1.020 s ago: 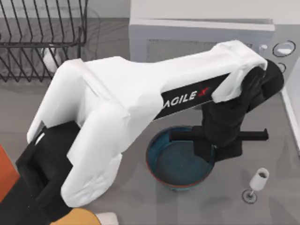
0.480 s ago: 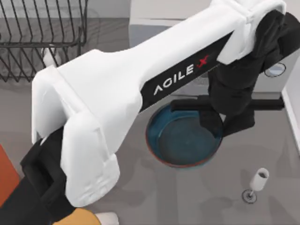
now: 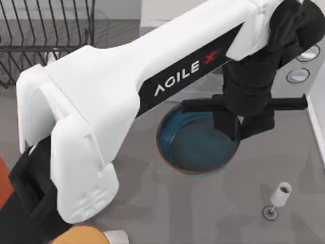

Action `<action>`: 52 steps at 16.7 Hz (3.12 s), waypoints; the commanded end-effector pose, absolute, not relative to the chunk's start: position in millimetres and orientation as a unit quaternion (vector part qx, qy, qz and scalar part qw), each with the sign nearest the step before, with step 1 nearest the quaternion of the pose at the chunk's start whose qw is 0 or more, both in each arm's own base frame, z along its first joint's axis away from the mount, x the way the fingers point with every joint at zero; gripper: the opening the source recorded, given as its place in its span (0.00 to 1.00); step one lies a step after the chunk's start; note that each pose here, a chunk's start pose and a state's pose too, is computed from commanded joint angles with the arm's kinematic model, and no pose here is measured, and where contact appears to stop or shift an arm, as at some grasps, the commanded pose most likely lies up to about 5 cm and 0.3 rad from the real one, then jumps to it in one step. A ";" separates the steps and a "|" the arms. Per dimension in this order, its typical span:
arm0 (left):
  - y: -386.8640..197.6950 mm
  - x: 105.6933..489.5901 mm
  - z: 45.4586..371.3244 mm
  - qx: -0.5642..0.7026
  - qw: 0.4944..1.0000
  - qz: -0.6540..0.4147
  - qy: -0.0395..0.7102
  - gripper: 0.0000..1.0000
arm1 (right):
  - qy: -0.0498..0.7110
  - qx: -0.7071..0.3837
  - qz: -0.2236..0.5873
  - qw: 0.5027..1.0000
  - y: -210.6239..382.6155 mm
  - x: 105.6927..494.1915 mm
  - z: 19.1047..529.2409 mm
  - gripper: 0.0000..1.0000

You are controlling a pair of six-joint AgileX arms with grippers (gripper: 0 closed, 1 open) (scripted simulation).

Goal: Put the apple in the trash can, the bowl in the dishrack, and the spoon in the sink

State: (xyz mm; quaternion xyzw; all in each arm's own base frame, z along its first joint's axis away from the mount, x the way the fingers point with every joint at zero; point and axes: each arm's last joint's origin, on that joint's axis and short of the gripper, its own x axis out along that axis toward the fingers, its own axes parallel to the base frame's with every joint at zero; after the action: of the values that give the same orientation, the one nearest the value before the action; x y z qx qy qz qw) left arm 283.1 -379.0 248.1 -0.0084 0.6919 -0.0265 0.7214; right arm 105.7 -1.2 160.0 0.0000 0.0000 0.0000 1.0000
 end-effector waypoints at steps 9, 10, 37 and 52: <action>-194.4 297.7 424.7 -0.179 0.878 -0.158 0.415 0.00 | 0.000 0.000 0.000 1.000 -1.2 105.7 160.0 1.00; -163.2 290.0 441.2 -0.190 0.899 -0.162 0.360 0.00 | 0.000 0.000 0.000 1.000 -1.2 105.7 160.0 1.00; 38.8 287.7 369.1 0.001 1.000 -0.009 0.002 0.00 | 0.000 0.000 0.000 1.000 -1.2 105.7 160.0 1.00; 25.2 381.3 218.0 0.000 1.000 -0.010 0.000 0.00 | 0.000 0.000 0.000 1.000 -1.2 105.7 160.0 1.00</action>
State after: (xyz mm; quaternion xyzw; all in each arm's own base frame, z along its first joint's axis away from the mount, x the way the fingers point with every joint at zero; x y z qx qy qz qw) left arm 381.3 25.2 218.0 0.0000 0.0000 -0.0100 1.0000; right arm 105.7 -1.2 160.0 0.0000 0.0000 0.0000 1.0000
